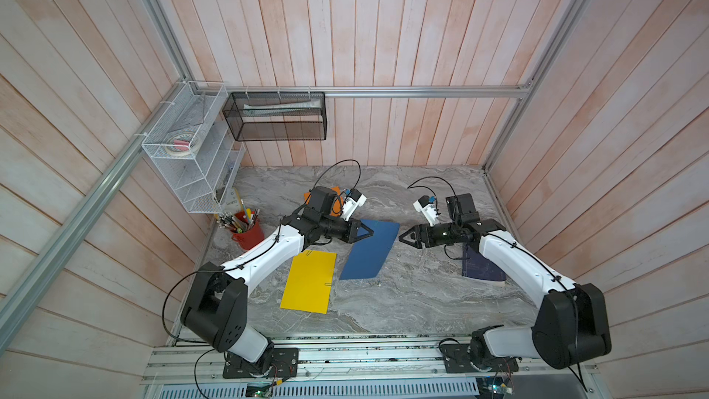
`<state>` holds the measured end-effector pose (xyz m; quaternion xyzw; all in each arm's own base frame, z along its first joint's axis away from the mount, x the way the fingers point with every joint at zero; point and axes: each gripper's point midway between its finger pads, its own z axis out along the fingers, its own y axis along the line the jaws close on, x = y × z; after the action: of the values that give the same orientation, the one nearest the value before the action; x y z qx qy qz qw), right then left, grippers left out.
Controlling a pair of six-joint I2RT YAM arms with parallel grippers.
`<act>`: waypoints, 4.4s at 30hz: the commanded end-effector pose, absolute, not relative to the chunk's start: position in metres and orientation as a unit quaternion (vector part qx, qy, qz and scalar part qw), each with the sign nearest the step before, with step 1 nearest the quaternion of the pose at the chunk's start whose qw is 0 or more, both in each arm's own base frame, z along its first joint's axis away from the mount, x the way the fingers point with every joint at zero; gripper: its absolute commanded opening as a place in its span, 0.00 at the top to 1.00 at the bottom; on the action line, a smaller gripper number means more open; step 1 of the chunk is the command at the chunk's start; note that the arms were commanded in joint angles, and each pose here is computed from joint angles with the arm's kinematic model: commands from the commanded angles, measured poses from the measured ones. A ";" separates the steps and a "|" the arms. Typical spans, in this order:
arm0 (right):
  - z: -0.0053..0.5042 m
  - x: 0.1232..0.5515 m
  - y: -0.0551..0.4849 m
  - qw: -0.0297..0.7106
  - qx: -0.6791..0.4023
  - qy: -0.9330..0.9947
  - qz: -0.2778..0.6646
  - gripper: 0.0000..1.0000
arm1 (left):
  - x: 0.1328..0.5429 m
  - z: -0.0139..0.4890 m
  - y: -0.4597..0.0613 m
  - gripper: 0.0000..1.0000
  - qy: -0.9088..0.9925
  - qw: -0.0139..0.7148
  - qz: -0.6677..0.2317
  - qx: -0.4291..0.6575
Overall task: Unclip the paperclips from the documents
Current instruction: Pick up the document from the center of the board, then remove the paper clip from the document.
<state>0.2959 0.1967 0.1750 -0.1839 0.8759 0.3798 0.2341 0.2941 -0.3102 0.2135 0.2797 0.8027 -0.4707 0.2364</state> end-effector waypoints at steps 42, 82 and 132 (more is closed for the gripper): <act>0.228 0.283 0.302 0.271 -0.483 0.685 0.473 0.39 | 0.281 0.205 -0.292 1.00 0.765 0.227 -0.437 0.415; 0.226 0.270 0.309 0.253 -0.493 0.671 0.493 0.69 | 0.275 0.216 -0.293 1.00 0.753 0.222 -0.449 0.425; 0.233 0.270 0.303 0.257 -0.485 0.671 0.498 0.96 | 0.268 0.211 -0.291 1.00 0.757 0.213 -0.448 0.425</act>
<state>0.2706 0.3051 0.2257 -0.4877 0.6741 0.4924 0.2555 0.2736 -0.2919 0.2042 0.4180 0.7657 -0.4420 0.2087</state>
